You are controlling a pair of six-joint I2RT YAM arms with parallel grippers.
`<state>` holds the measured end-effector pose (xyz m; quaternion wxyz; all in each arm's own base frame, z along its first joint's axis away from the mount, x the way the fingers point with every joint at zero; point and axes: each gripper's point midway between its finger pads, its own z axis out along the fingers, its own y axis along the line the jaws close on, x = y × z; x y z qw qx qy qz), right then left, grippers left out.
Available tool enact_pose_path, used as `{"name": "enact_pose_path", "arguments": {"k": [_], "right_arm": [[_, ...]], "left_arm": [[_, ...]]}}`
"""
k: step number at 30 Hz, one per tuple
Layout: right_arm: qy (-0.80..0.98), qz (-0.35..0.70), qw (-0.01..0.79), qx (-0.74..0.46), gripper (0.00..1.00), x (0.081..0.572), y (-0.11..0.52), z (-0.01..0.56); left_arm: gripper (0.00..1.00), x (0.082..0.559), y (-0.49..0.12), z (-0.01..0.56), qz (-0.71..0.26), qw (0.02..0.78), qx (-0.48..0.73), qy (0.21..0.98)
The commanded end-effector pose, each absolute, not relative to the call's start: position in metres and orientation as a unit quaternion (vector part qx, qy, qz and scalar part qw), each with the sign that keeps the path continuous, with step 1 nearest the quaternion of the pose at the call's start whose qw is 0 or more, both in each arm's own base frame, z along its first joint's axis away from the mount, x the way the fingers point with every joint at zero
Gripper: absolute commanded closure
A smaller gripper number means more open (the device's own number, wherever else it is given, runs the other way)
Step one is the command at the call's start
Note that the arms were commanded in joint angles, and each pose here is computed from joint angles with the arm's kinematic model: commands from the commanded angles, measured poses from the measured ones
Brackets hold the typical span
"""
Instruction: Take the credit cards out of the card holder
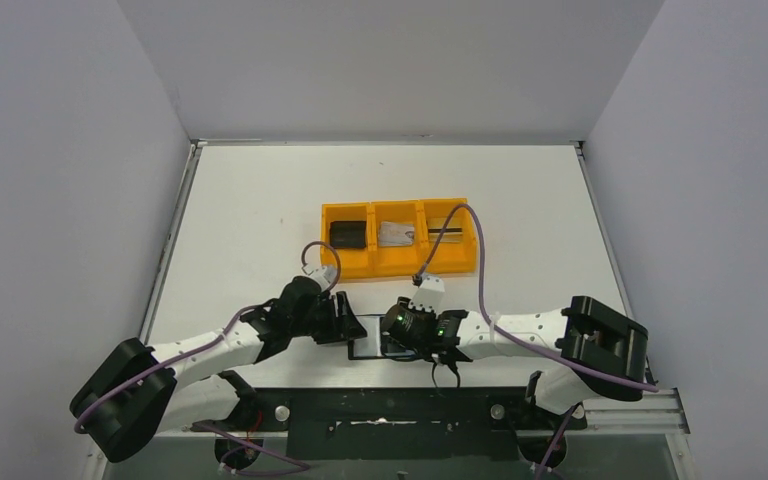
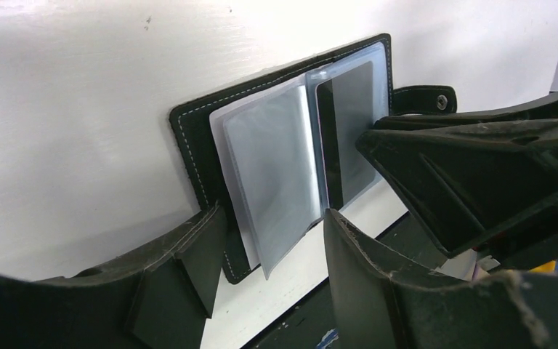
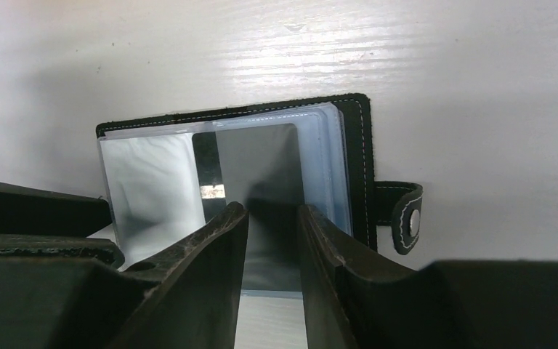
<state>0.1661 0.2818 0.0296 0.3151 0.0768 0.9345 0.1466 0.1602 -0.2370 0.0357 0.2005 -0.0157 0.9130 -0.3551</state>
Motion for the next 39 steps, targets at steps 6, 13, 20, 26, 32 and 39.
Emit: {"name": "enact_pose_path", "arguments": {"k": [6, 13, 20, 26, 32, 39], "right_arm": [[0.932, 0.148, 0.313, 0.103, 0.69, 0.168, 0.279, 0.021], [0.931, 0.156, 0.313, 0.106, 0.69, 0.167, 0.278, 0.02], [0.93, 0.159, 0.313, 0.111, 0.69, 0.167, 0.275, 0.02], [0.925, 0.167, 0.321, 0.113, 0.69, 0.169, 0.274, 0.028], [0.921, 0.169, 0.332, 0.115, 0.68, 0.173, 0.268, 0.038], [0.923, 0.171, 0.325, 0.119, 0.67, 0.172, 0.265, 0.032]], "left_arm": [[0.49, 0.17, -0.264, 0.053, -0.398, 0.212, 0.013, 0.893], [0.61, 0.166, -0.269, 0.041, -0.405, 0.2, 0.0, 0.892], [0.83, 0.17, -0.272, 0.051, -0.417, 0.218, -0.002, 0.882], [0.93, 0.175, -0.26, 0.049, -0.377, 0.233, 0.0, 0.896], [0.71, 0.185, -0.238, 0.045, -0.299, 0.252, -0.002, 0.92], [0.57, 0.196, -0.246, 0.08, -0.305, 0.292, -0.001, 0.907]]}}
